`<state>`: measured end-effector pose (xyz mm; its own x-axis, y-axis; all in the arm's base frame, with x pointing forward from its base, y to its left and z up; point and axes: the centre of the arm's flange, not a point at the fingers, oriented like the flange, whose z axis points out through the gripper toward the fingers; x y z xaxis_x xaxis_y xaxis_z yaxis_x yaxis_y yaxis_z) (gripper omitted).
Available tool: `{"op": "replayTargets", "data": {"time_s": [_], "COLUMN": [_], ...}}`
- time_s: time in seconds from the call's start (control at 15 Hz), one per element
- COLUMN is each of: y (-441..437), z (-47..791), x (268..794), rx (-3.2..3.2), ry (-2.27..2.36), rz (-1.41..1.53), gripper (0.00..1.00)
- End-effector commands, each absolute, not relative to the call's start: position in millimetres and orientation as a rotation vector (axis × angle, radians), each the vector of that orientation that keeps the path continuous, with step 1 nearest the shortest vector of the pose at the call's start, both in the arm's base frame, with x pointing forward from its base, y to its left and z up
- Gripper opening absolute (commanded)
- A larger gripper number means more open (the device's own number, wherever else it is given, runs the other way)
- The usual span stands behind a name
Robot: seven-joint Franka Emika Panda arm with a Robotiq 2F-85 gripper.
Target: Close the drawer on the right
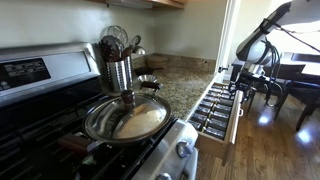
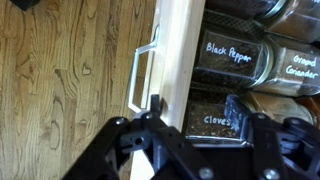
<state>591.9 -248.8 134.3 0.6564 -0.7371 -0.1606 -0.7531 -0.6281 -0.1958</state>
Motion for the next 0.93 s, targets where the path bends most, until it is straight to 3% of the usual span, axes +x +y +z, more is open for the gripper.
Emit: {"op": "replayTargets", "data": {"time_s": [0.0,0.67,0.73,0.87], "y": [-231,-204,-204,-206], "z": [149,161,162,166], "x": [621,663,660,649], "rx": [-2.615,-2.614,-2.618,-2.651], "ry": [1.208,1.196,1.194,1.19], "rz": [0.095,0.066,0.073,0.121], "gripper": [0.67,0.67,0.7,0.94]}}
